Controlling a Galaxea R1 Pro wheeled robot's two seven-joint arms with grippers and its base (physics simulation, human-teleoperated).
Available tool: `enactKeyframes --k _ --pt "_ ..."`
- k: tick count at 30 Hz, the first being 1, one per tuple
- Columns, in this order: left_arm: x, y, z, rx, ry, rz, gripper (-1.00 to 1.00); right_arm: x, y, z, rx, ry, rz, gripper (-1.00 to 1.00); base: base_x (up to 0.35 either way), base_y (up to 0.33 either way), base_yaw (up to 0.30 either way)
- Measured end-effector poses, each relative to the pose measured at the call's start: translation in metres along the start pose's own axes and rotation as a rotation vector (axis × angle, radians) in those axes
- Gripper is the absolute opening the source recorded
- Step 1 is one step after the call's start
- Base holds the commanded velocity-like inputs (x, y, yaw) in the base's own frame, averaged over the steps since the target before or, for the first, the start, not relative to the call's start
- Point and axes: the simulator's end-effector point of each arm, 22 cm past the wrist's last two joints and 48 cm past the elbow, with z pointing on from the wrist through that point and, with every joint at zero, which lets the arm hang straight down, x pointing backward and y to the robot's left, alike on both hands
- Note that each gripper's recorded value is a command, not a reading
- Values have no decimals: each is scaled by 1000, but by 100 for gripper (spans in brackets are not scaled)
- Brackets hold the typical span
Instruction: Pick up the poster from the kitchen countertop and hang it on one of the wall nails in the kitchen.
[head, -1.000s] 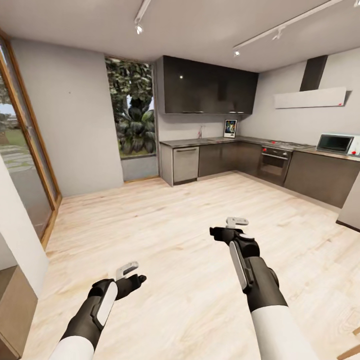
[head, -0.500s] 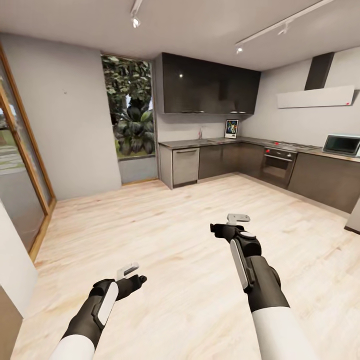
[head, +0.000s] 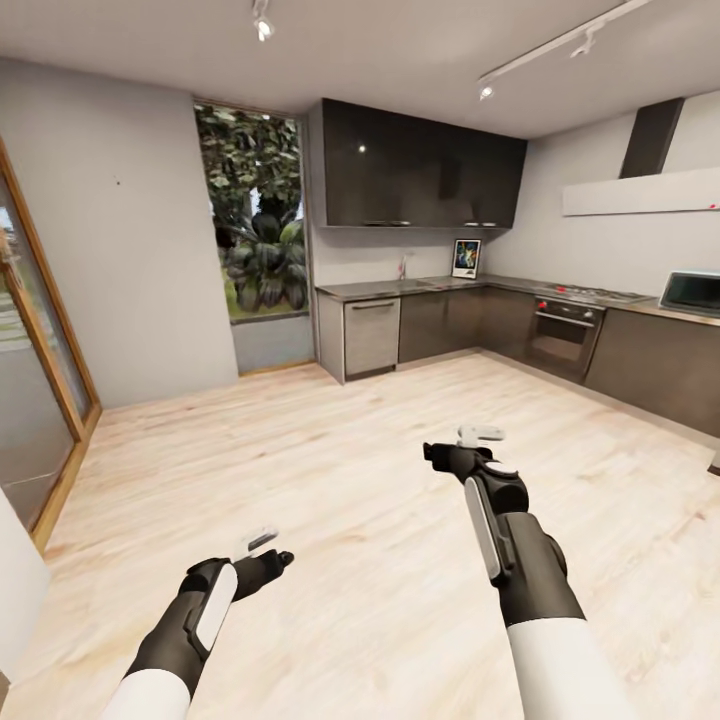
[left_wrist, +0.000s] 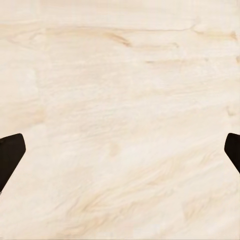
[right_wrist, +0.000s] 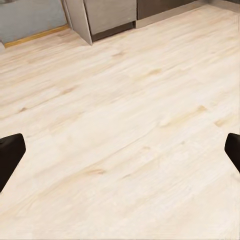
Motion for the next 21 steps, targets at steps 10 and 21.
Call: enactKeyframes --k 10,21 --pt "2 -6 1 5 0 0 100 -6 -17 -41 23 -62 14 100 347 0 0" --pt "-12 -10 -1 18 -9 3 100 -20 -22 -45 17 -83 -2 100 221 0 0"
